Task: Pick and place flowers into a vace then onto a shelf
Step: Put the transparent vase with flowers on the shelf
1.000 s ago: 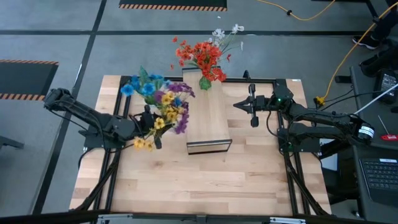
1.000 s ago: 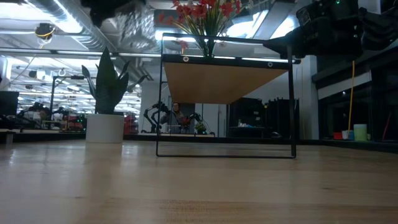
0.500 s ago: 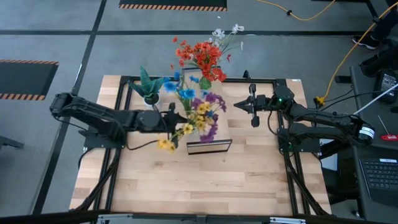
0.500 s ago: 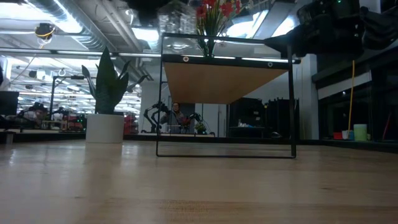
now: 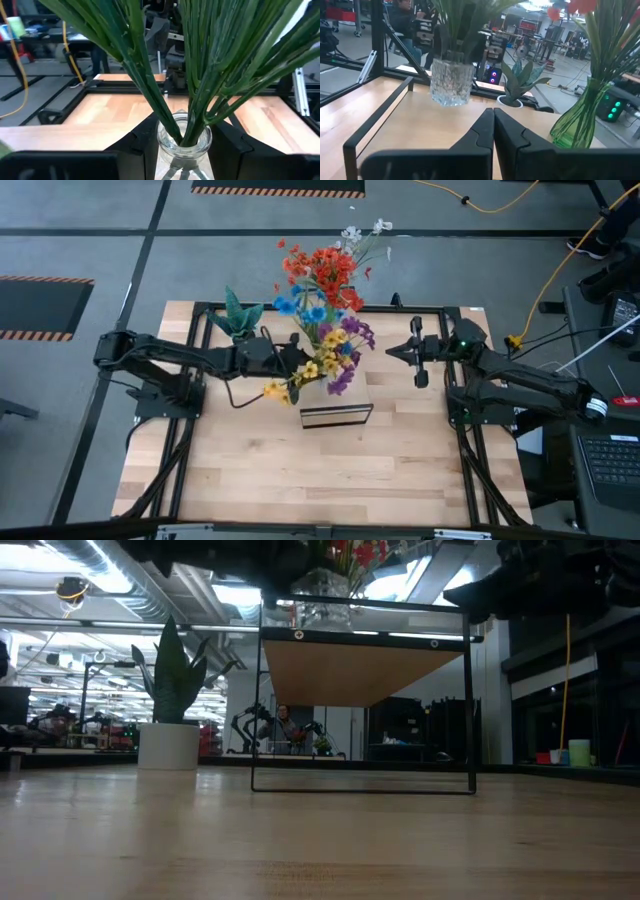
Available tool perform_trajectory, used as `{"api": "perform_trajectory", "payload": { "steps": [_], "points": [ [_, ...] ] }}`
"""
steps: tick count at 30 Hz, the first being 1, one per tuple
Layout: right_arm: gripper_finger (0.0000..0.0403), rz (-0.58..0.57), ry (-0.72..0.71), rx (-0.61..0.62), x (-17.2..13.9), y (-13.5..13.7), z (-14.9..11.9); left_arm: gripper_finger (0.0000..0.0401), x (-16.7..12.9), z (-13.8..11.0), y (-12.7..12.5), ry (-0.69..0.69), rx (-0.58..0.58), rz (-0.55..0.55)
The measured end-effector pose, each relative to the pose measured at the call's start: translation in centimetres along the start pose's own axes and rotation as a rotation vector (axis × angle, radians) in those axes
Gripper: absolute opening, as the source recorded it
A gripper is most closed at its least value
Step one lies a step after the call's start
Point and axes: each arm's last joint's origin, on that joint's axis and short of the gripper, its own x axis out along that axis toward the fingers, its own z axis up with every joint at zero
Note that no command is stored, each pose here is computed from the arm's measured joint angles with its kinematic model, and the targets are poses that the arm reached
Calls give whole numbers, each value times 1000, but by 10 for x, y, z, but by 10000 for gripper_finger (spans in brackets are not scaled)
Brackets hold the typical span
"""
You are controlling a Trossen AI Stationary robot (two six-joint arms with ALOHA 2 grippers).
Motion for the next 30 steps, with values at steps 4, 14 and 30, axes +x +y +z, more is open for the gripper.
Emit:
{"api": "perform_trajectory", "payload": {
  "steps": [4,14,30],
  "points": [
    [12,2,4,-23,-4,2,2,122,8,-8,6,17,-4,-3],
    [12,2,8,-44,-4,3,1,122,15,-13,16,20,-81,19],
    [12,2,8,-46,-4,3,1,122,55,3,-2,146,-11,20]
  ]
}}
